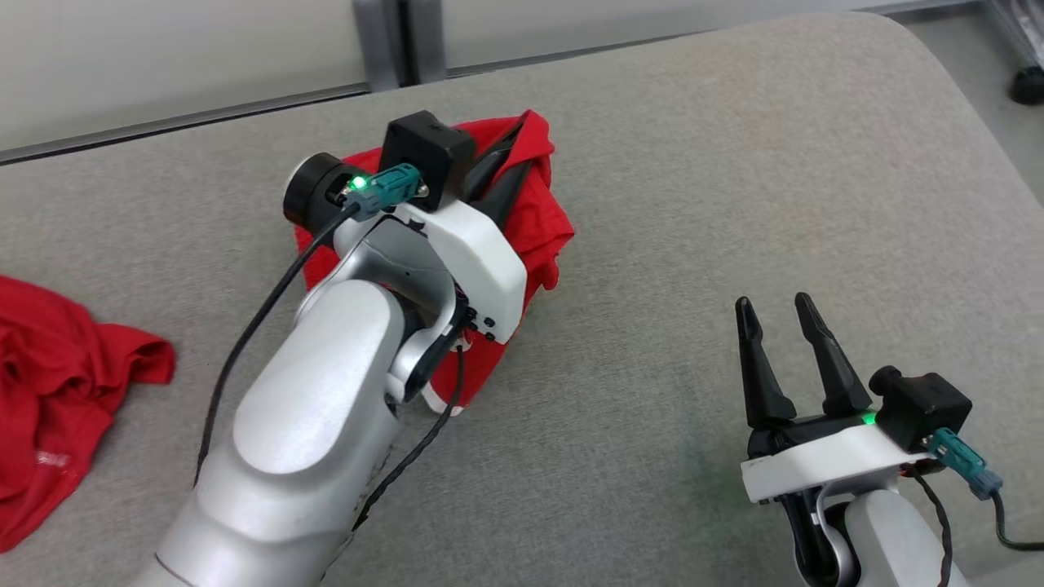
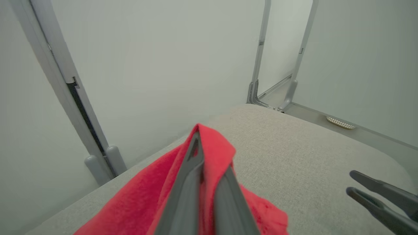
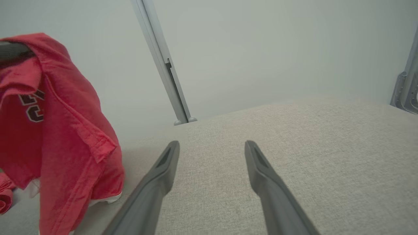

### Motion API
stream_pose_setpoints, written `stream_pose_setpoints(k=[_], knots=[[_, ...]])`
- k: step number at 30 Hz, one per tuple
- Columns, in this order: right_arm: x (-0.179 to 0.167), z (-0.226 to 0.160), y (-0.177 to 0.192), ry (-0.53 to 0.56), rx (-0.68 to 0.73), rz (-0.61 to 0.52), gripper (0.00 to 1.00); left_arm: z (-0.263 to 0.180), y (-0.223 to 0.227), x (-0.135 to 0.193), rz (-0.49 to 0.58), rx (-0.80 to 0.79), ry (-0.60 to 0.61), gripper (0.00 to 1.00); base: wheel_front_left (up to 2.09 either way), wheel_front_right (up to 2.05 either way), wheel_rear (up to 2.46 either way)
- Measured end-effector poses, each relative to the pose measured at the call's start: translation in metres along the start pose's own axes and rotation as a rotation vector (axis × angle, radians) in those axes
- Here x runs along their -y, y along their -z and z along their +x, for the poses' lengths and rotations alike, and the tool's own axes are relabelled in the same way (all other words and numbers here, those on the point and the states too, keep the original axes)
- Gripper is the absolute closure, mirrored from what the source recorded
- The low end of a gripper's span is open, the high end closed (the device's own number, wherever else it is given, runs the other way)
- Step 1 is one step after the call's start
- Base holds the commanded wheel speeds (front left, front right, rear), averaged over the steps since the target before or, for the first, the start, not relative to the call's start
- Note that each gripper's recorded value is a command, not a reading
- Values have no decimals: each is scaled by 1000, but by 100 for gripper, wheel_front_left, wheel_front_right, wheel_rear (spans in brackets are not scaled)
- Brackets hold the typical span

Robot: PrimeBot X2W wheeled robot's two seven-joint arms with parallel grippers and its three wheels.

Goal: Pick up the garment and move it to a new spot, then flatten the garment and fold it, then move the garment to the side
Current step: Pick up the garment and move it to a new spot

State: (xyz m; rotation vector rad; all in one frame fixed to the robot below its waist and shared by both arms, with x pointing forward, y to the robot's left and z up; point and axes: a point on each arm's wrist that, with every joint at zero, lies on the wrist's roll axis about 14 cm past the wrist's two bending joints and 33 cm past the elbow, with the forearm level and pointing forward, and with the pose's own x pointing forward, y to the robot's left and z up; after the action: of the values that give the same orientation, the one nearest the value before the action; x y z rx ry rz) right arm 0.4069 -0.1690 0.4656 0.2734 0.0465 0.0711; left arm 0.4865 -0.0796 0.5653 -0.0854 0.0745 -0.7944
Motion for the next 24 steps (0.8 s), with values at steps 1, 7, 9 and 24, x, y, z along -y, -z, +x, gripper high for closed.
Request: stream_pose_setpoints(k=[1,7,9,24], knots=[[5,-2,0,15,-2,-1,0,7,5,8,-5,-8,25,100,0,0,0],[33,-20,4,112,-19,4,0,47,14,54,10,43,134,60,0,0,0],[37,-24,4,125,-20,12,0,56,9,65,44,86,153,0,0,0,0],[21,-12,5,74,-21,25,0,39,91,78,67,-141,204,0,0,0,0]])
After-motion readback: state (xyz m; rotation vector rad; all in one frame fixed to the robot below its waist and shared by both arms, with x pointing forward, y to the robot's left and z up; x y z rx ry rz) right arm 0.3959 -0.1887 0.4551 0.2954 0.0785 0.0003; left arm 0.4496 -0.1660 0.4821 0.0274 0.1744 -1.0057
